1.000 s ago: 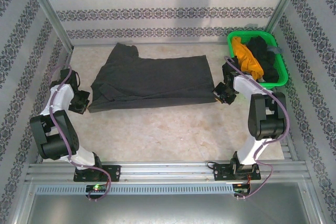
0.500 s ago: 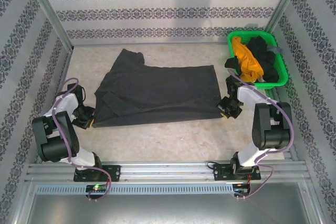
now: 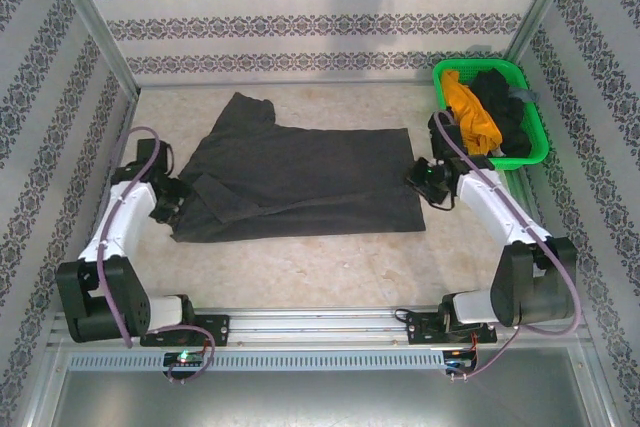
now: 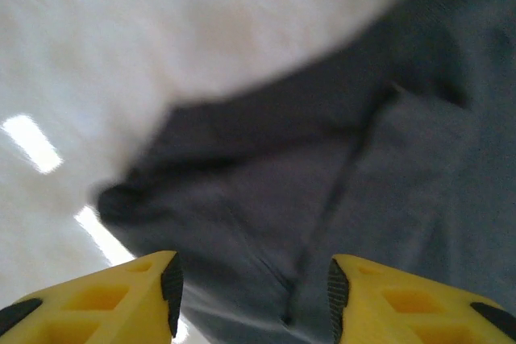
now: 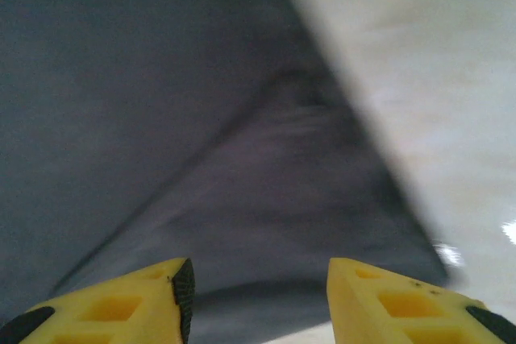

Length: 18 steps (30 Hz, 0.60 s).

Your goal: Fold and stack the t-shirts

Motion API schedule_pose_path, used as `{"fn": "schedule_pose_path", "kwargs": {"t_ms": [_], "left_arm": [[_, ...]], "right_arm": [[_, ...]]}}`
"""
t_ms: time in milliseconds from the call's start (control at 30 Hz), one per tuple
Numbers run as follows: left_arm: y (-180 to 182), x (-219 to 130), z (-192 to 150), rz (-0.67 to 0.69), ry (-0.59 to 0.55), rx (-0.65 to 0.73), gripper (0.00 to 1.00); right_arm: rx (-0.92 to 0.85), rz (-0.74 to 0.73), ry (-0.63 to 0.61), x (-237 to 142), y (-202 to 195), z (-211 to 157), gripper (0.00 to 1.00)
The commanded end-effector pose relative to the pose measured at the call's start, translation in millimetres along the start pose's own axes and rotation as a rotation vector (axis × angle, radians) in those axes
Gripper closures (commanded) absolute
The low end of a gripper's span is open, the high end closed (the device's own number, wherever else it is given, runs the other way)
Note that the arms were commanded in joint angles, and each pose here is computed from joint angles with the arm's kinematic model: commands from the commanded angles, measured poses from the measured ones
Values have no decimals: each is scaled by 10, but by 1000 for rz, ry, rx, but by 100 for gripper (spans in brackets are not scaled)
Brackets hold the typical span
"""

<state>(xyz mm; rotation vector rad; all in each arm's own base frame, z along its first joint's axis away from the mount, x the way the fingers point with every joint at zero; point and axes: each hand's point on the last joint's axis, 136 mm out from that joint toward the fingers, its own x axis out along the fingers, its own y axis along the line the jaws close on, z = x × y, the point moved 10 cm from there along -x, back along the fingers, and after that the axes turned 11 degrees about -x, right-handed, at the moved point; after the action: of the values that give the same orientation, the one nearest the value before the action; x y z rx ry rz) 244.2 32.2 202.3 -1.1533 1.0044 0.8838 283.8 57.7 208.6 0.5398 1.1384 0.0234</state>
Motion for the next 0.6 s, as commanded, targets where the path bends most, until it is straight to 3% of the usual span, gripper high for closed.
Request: {"fn": "schedule_pose_path", "kwargs": {"t_ms": [0,200,433,567], "left_arm": [[-60,196,-375,-51,150,-125,48],[-213,457,-708,-22,219,-162,48],[-144,465,-711,113,169,-141,49],[-64,467,-714,84,153,-176,49]], "right_arm": [[-155,322,39,101,505,-43,51],[-199,443,101,263,803,-155,50],[-196,424,104,250,800,-134,50],[-202,449,103,243,845,-141,49]]}}
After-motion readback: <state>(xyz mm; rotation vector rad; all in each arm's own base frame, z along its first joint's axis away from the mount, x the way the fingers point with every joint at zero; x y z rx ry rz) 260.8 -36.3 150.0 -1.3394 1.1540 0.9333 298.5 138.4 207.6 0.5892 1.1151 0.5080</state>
